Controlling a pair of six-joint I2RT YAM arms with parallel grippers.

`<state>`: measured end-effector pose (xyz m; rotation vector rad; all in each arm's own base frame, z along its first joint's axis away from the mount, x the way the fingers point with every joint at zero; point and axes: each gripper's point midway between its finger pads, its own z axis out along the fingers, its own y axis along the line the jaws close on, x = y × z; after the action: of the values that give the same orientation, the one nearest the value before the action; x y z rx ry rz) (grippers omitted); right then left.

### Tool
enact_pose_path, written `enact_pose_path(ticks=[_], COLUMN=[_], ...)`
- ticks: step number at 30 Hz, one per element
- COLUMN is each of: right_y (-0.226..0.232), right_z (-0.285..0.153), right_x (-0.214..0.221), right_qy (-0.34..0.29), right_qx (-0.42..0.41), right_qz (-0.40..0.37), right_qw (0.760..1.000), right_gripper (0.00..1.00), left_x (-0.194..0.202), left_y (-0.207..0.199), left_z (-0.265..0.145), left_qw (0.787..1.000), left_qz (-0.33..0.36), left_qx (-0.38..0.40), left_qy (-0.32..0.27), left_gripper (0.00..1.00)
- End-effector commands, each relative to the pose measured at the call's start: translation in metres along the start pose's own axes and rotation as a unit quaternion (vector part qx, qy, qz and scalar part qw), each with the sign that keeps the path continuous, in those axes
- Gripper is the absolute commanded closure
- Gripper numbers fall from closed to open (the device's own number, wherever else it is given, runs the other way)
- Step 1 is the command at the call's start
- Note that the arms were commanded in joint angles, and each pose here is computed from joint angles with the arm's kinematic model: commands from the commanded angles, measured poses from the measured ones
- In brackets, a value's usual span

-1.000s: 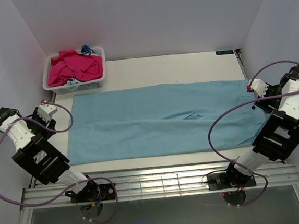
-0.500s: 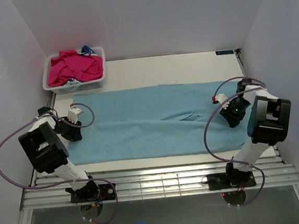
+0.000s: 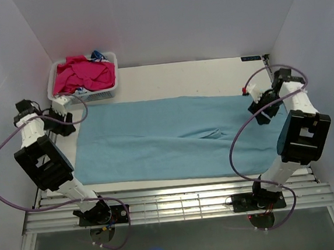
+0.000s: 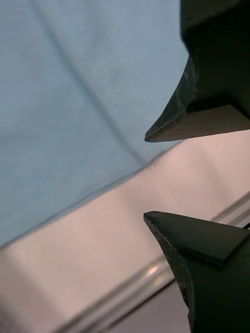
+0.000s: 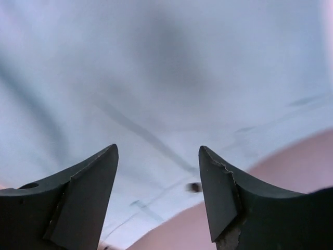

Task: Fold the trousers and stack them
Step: Flatten the trousers out

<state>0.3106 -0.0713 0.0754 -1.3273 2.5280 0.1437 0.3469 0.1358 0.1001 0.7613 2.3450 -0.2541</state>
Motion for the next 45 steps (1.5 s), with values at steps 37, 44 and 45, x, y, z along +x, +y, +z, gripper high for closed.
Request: enact_pose_path(ticks=[37,44,45], right_y=[-0.013,-0.105,-0.122], right_z=[0.07,0.023,0.012], right_x=[-0.071,-0.053,-0.054], right_qy=[0.012,0.032,0.034], right_qx=[-0.055,0.046,0.066], right_qz=[0.01,-0.054,-0.061], right_qw=[0.998,0.997,0.995], right_gripper=[0.48,0.22,0.18], left_x=[0.037,-0.032,-0.04], left_y=[0.008,0.023,0.022], left_z=[0.095,0.068,0.064], left_qw=[0.993,0.999,0.999], left_qz=[-0.074,-0.02,-0.013], left_qx=[-0.045,-0.03,-0.026], left_qy=[0.084,-0.017,-0.031], left_gripper=[0.73,0.4,0.33])
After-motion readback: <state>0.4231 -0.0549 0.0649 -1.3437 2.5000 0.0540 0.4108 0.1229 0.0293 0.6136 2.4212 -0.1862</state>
